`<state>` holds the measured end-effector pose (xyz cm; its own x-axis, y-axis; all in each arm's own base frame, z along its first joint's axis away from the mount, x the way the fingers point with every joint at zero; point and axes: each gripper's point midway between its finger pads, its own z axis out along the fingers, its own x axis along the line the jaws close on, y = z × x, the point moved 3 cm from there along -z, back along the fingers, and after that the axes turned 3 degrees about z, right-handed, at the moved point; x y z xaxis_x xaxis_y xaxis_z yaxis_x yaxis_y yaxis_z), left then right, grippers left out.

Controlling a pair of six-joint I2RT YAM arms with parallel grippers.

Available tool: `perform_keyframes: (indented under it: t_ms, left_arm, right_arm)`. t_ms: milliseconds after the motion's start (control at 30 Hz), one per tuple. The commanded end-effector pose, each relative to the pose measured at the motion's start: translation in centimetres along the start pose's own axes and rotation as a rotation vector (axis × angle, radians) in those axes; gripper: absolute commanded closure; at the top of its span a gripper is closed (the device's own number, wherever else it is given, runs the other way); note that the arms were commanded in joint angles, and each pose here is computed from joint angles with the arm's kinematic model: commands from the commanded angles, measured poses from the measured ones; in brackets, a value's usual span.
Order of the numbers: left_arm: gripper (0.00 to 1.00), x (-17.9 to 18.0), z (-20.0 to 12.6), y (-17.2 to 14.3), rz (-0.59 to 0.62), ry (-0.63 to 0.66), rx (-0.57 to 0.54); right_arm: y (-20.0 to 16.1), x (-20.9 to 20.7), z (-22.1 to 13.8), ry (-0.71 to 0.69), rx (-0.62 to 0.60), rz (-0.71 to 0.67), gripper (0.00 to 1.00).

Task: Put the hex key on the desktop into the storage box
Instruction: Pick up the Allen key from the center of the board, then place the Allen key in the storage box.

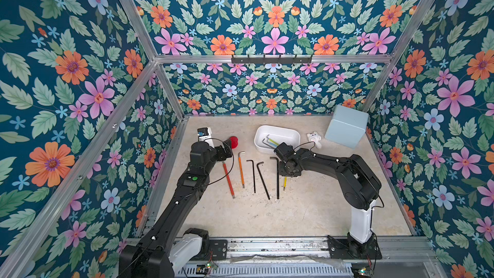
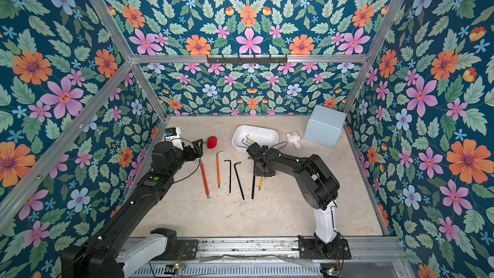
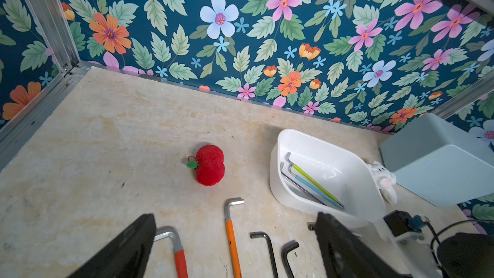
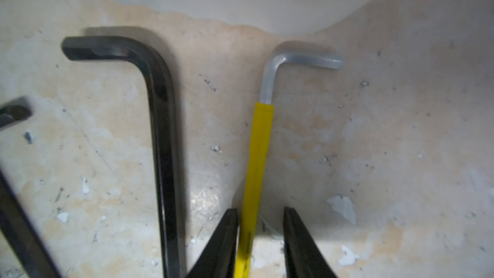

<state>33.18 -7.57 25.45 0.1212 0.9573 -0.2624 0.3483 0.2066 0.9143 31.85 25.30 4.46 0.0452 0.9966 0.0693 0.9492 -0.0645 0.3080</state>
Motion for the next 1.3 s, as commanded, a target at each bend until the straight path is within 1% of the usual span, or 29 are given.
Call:
perform_keyframes:
  t_ms: [0, 33, 67, 133, 200, 233, 367, 467, 667, 733, 767, 900, 933, 1033, 1100, 1200, 1267]
  left_arm:
    - [0.01, 0.0, -0.2, 0.4, 0.007, 0.003, -0.018]
    - [0.00, 0.0, -0.1, 0.3, 0.006, 0.004, -0.017]
    - [0.01, 0.0, -0.2, 0.3, 0.007, 0.004, -0.018]
    - [0.01, 0.1, -0.2, 0.1, 0.003, 0.005, -0.016]
    - [0.01, 0.1, -0.1, 0.0, 0.000, 0.002, -0.015]
    - [0.01, 0.1, -0.1, 0.0, 0.001, 0.002, -0.014]
    - [0.01, 0.1, -0.1, 0.0, 0.000, 0.004, -0.015]
    - [0.01, 0.1, -0.2, 0.0, 0.000, 0.005, -0.015]
    - [0.01, 0.1, -0.3, 0.1, -0.004, 0.003, -0.019]
    - [0.01, 0.0, -0.3, 0.1, -0.005, 0.000, -0.021]
    - [0.00, 0.0, -0.3, 0.2, -0.005, -0.001, -0.022]
    - [0.01, 0.0, -0.4, 0.2, -0.006, -0.003, -0.022]
    - [0.01, 0.0, -0.4, 0.3, -0.006, -0.004, -0.024]
    - [0.01, -0.1, -0.4, 0.3, -0.007, -0.007, -0.026]
    - [0.01, -0.1, -0.4, 0.4, -0.011, -0.008, -0.026]
    - [0.00, -0.2, -0.4, 0.5, -0.012, -0.010, -0.030]
    - [0.01, -0.2, -0.4, 0.6, -0.008, -0.011, -0.031]
  right_arm:
    - [-2.0, -0.8, 0.8, -0.017, 0.073, -0.002, 0.72]
    - [-2.3, -1.0, 0.9, -0.016, 0.077, -0.001, 0.74]
    - [-2.6, -1.1, 0.9, -0.015, 0.081, -0.001, 0.78]
    - [-3.2, -1.5, 1.0, -0.017, 0.095, -0.006, 0.90]
    - [-3.7, -1.8, 1.1, -0.018, 0.106, -0.010, 0.99]
    - [-3.9, -2.0, 1.1, -0.015, 0.113, -0.010, 1.00]
    - [-4.5, -2.2, 0.9, 0.001, 0.128, -0.030, 1.00]
    - [-4.7, -2.2, 0.5, 0.020, 0.136, -0.077, 1.00]
    - [-4.8, -1.6, -2.1, 0.105, 0.145, -0.245, 1.00]
    - [-5.2, -1.0, -3.4, 0.181, 0.148, -0.327, 1.00]
    - [-5.2, -0.9, -3.9, 0.197, 0.142, -0.352, 1.00]
    - [-4.6, -1.0, -6.7, 0.228, 0.092, -0.472, 1.00]
    - [-4.2, -0.9, -8.3, 0.257, 0.057, -0.510, 1.00]
    - [-3.1, -0.7, -10.7, 0.278, -0.029, -0.616, 1.00]
    - [-2.0, -0.7, -11.7, 0.282, -0.088, -0.669, 1.00]
    - [0.2, -0.6, -12.6, 0.289, -0.130, -0.705, 1.00]
    - [1.6, 0.0, -13.2, 0.294, -0.184, -0.756, 1.00]
